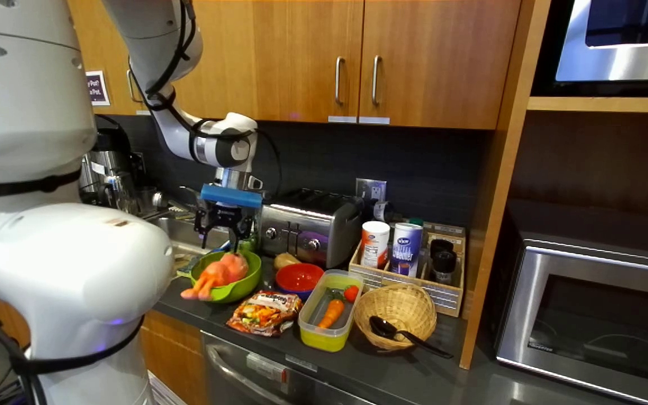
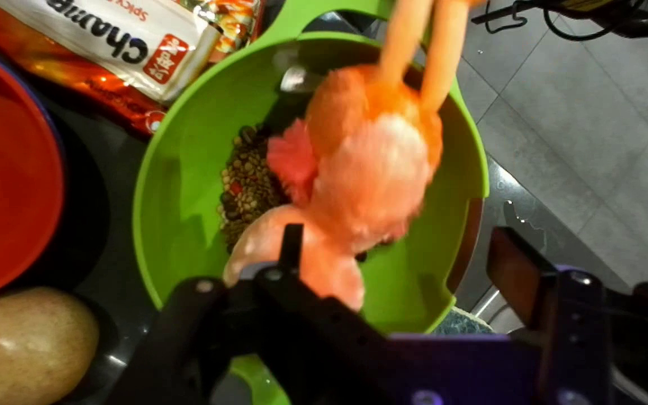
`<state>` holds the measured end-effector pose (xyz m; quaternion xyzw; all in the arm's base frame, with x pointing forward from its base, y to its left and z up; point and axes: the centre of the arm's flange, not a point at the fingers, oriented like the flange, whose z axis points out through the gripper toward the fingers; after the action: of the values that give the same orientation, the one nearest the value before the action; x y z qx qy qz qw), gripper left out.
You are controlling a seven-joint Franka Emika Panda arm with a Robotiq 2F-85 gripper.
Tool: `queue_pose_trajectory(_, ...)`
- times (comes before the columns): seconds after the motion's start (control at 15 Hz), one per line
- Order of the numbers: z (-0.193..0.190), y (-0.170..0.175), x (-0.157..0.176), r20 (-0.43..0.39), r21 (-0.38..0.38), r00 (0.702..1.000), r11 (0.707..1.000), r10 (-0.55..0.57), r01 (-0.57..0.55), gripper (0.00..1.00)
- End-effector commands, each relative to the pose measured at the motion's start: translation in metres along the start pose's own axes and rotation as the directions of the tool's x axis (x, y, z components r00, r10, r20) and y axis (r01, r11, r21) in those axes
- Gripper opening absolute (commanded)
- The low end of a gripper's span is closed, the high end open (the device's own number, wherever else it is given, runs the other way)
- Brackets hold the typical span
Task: Put the bird plush toy in the light green bowl.
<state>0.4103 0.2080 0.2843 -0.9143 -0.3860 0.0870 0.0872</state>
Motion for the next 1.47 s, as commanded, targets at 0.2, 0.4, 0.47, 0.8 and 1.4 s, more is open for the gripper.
queue_pose_trajectory(0.2, 0.003, 0.009, -0.001, 0.004, 0.038, 1.0, 0.999, 0.01, -0.01, 1.0)
queue_pose_trajectory(0.4, 0.002, 0.008, -0.001, 0.003, 0.041, 1.0, 0.999, 0.021, -0.021, 1.0)
queue_pose_trajectory(0.47, 0.001, 0.007, -0.001, 0.001, 0.041, 0.999, 0.999, 0.034, -0.034, 1.0)
queue_pose_trajectory(0.8, -0.023, -0.02, -0.015, -0.034, 0.011, 0.987, 0.988, 0.155, -0.154, 1.0)
queue_pose_trajectory(1.4, -0.08, -0.021, -0.07, -0.266, -0.001, 0.843, 0.874, 0.467, -0.485, 1.0)
